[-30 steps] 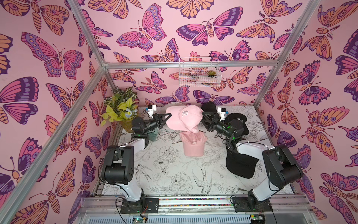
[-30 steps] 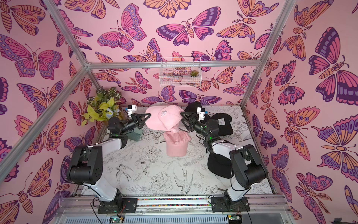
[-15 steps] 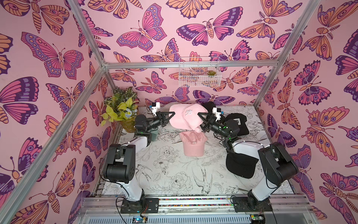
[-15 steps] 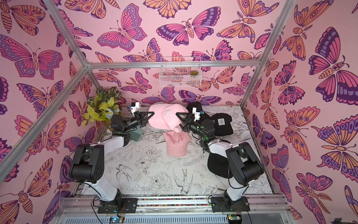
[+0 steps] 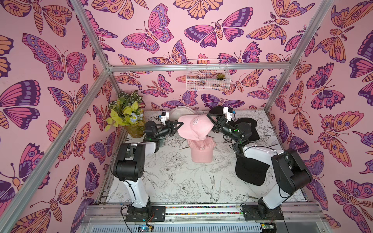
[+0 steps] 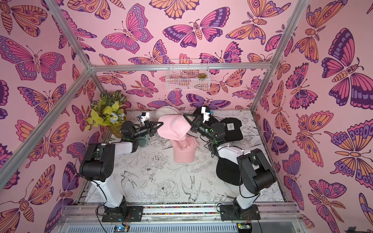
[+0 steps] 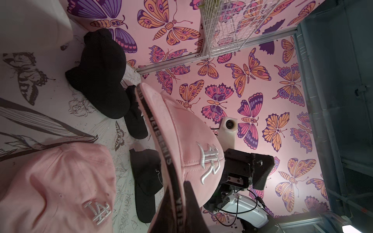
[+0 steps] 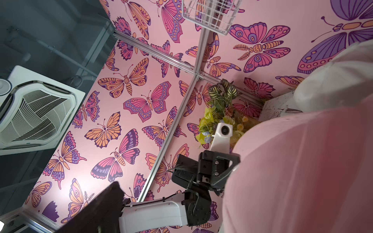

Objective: Stack the baseball caps by color
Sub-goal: Place the baseball cap on the baseball cap.

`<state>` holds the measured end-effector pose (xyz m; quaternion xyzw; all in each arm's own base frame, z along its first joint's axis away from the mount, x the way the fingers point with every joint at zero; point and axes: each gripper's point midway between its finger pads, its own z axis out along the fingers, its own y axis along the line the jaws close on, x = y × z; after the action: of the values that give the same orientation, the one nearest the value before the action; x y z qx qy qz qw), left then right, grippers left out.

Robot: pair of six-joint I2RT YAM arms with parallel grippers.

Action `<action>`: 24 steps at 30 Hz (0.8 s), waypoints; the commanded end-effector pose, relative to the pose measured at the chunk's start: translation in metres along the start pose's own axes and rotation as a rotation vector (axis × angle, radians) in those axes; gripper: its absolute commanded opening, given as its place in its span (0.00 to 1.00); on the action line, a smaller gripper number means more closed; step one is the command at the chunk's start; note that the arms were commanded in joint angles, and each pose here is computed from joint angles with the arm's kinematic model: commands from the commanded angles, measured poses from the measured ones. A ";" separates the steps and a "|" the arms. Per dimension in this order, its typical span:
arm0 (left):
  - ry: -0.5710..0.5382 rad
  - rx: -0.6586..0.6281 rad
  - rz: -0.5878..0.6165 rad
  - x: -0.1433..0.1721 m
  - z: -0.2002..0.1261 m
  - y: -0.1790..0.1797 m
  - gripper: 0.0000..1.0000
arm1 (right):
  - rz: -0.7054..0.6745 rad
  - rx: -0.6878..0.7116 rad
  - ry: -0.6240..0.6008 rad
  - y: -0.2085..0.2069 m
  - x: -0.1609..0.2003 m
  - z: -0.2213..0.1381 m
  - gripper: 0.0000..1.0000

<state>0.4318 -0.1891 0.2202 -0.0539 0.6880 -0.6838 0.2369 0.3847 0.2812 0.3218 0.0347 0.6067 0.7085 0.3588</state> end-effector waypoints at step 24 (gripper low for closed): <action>0.028 -0.002 0.013 0.010 0.002 0.005 0.00 | -0.067 0.002 0.010 0.007 0.004 -0.003 0.33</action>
<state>0.4250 -0.1964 0.2155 -0.0380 0.6909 -0.6878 0.2193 0.3761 0.2787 0.3089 0.0291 0.6322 0.6861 0.3588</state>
